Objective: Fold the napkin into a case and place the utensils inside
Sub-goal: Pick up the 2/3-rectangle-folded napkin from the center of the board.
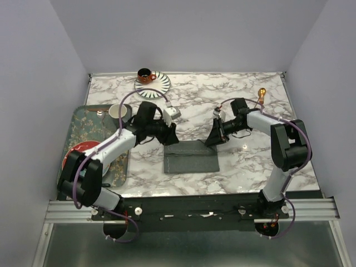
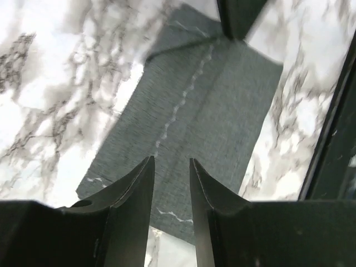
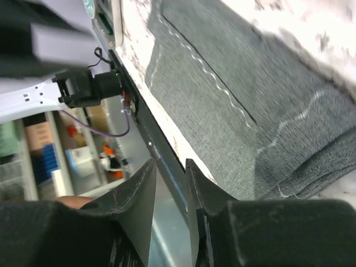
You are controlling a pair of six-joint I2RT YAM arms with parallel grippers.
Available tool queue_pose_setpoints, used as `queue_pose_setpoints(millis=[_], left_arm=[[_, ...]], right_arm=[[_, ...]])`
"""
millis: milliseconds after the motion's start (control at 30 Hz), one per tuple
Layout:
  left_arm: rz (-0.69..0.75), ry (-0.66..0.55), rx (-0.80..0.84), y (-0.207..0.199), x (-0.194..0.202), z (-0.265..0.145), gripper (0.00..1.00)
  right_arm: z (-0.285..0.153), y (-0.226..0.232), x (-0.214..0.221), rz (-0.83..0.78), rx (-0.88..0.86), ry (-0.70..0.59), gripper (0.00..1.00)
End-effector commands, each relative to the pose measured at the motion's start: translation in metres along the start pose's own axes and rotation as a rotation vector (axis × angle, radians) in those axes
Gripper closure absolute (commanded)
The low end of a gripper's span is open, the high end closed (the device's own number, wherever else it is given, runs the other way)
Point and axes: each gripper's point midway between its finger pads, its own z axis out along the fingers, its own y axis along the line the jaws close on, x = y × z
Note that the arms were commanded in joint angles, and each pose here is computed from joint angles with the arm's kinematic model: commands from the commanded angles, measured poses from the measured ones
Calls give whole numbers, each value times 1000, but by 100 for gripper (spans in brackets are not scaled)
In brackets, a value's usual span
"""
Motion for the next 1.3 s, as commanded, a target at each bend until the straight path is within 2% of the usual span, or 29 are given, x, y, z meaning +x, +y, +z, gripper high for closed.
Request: queue_pose_setpoints(millis=[0, 67, 100, 133, 200, 233, 500, 667, 833, 867, 967, 1000, 1100, 1167, 1267], left_arm=[[460, 119, -151, -10, 41, 5, 57], [601, 150, -167, -18, 56, 7, 57], [661, 125, -179, -24, 51, 8, 57], [734, 127, -139, -44, 56, 15, 57], [817, 141, -142, -51, 67, 19, 55], [862, 147, -104, -67, 74, 24, 55], [1036, 220, -64, -98, 116, 46, 51], [1090, 250, -100, -92, 125, 54, 48], [1169, 305, -139, -80, 135, 65, 50], [1184, 315, -147, -78, 135, 66, 52], [1194, 348, -150, -74, 140, 70, 66], [1193, 359, -138, -75, 143, 70, 76], [1184, 355, -114, -81, 139, 69, 94], [1171, 340, -112, -85, 132, 70, 100], [1118, 330, -61, -93, 127, 69, 100]], right_arm=[[-9, 2, -15, -90, 85, -13, 64], [-9, -8, -25, -112, 143, -23, 64], [-7, -14, -26, -109, 158, -15, 64], [-6, -21, -27, -107, 184, -14, 64], [-4, -29, -27, -113, 208, -6, 64], [-1, -38, -25, -104, 236, 7, 64], [4, -78, -6, -82, 358, 61, 65], [8, -89, -2, -118, 402, 93, 65], [10, -96, 1, -130, 427, 115, 65], [10, -97, 2, -134, 428, 118, 65], [10, -99, 6, -144, 438, 131, 65], [10, -99, 6, -153, 439, 133, 65], [9, -100, 6, -180, 446, 139, 66], [8, -99, 7, -197, 448, 142, 66], [8, -98, 7, -211, 445, 143, 66]])
